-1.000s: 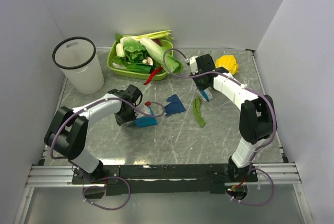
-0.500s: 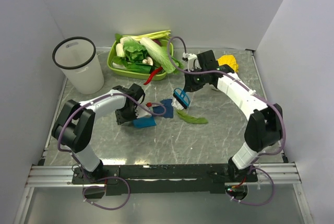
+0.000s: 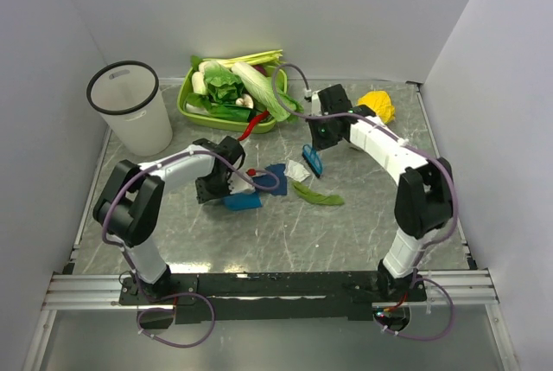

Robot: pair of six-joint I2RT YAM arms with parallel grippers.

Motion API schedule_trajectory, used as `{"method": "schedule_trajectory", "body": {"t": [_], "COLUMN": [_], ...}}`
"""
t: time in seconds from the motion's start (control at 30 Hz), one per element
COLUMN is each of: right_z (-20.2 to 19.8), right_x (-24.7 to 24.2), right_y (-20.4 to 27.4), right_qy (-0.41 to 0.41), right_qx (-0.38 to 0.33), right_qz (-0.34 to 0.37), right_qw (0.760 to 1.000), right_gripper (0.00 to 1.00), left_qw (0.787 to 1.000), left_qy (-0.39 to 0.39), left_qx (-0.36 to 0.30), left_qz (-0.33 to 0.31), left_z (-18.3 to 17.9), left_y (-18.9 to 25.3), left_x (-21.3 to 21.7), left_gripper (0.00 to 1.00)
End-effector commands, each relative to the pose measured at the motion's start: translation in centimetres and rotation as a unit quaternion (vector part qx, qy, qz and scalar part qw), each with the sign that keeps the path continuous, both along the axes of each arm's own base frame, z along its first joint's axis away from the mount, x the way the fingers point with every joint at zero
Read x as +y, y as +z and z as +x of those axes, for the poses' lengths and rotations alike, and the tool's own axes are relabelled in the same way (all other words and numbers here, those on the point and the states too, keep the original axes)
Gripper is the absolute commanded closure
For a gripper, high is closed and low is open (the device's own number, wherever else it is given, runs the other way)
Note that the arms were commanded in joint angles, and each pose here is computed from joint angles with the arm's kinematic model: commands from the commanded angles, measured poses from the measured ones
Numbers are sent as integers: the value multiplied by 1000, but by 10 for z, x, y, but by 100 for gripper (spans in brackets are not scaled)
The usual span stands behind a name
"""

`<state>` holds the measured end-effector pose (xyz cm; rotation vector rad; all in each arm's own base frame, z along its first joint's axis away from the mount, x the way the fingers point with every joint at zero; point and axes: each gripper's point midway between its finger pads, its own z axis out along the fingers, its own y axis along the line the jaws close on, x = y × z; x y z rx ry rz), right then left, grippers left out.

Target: Sweep away the paper scraps from the table

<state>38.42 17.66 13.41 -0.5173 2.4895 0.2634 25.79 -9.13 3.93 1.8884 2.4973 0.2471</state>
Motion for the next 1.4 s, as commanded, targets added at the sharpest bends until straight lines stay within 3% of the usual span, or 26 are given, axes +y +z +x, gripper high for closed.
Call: {"method": "schedule_trajectory", "body": {"t": [0.0, 0.23, 0.6, 0.87, 1.1, 1.27, 1.37], "right_z": [1, -33, -65, -71, -72, -70, -69], "right_x": [46, 126, 133, 118, 83, 40, 11], "right_y": [0, 26, 42, 78, 125, 116, 86], "right_qy": [28, 141, 220, 257, 250, 203, 151], "right_qx": [18, 57, 63, 7, -51, -52, -28], "right_qz": [55, 163, 184, 164, 162, 107, 64], "right_qw": [998, 975, 956, 952, 953, 972, 986], "right_gripper": [100, 100, 100, 100, 100, 100, 100], "left_qw": [1000, 1000, 995, 982, 986, 991, 995], "left_qy": [-17, -26, 4, 39, 41, 15, 1], "left_qx": [1, 0, -19, -83, -72, -72, -60], "left_qz": [5, -10, -98, -166, -145, -115, -85], "left_z": [9, 16, 21, 37, 23, 11, 3], "left_y": [0, -7, -5, 9, 1, 6, 5], "left_x": [-12, -39, -70, -70, -52, -32, -18], "left_gripper": [99, 99, 99, 99, 99, 99, 99]}}
